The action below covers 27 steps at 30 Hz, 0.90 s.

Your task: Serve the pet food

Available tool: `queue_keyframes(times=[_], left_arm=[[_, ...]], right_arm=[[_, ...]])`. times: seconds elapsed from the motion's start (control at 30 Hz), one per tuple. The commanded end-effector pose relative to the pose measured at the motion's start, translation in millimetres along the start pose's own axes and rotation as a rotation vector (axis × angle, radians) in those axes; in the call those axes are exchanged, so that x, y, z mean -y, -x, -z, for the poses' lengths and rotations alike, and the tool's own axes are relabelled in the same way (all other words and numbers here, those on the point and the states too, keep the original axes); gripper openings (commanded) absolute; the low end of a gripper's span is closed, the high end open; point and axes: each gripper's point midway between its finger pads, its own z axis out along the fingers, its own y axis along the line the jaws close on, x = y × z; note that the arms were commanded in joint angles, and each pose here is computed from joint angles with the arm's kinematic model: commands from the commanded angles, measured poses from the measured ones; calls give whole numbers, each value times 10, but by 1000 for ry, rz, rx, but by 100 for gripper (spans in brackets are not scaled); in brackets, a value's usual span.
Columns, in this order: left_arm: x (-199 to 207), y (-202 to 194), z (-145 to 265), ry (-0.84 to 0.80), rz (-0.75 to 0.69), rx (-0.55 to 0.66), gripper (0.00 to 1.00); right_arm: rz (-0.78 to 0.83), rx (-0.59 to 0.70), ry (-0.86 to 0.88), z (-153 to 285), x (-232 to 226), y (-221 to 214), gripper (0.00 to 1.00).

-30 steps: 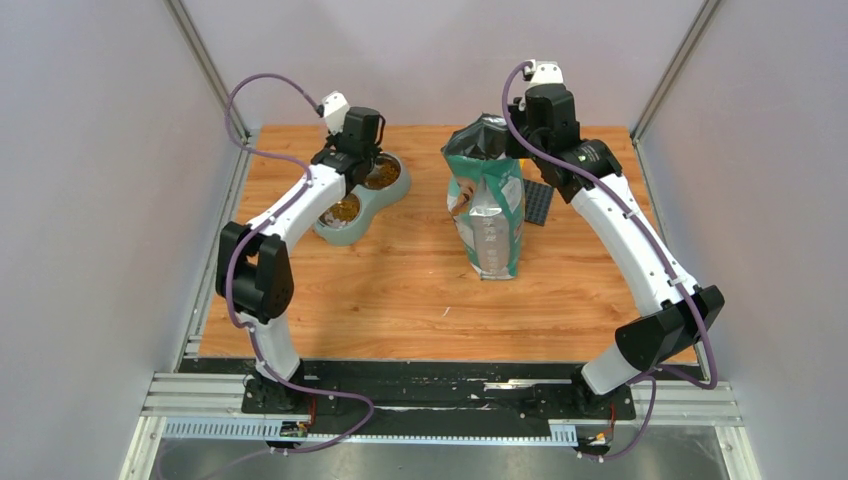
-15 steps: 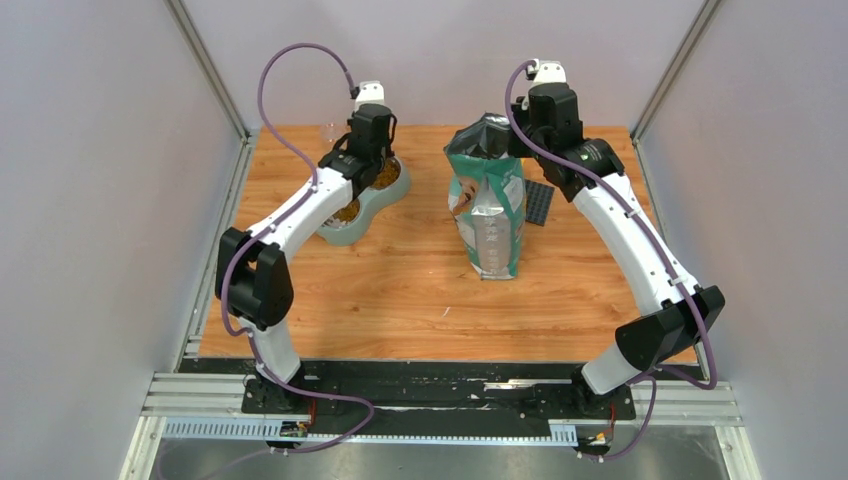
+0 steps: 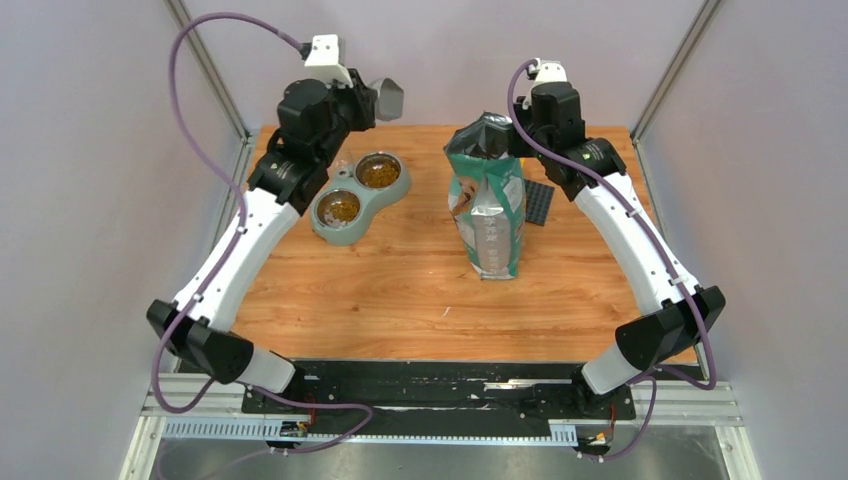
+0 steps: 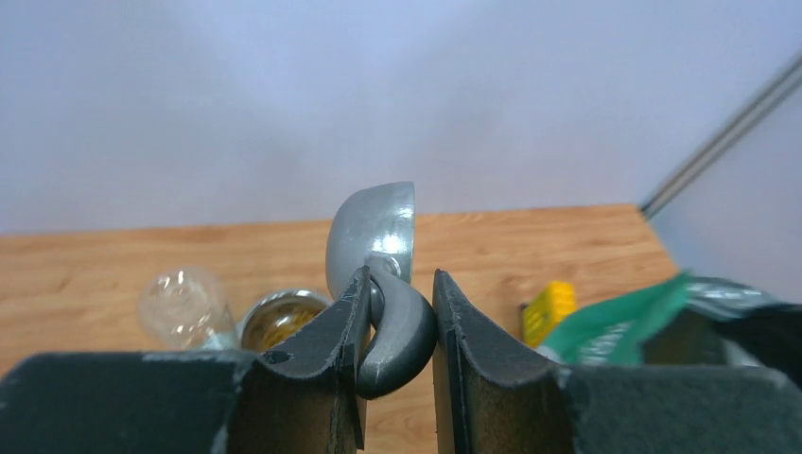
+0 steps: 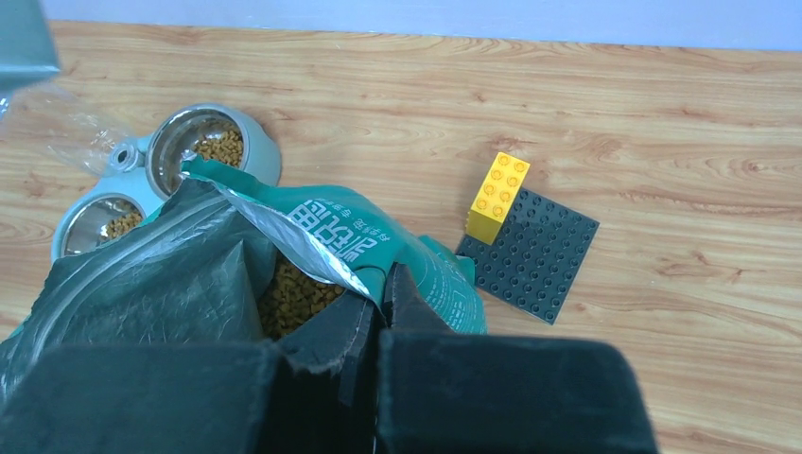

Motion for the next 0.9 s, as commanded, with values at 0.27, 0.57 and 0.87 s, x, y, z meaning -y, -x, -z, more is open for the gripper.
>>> queue_keyframes(times=[0.27,0.57,0.87], left_arm=[[1010,1060,984,-618,-12,236,0],[1163,658,885,-713,39,83,0],[1264,194,747,-782,56,-99,0]], right_arm=[[-78,173,23,191,20,515,0],[-91,176,25,258,34,501,0],[-101,175,23,283,44,479,0]])
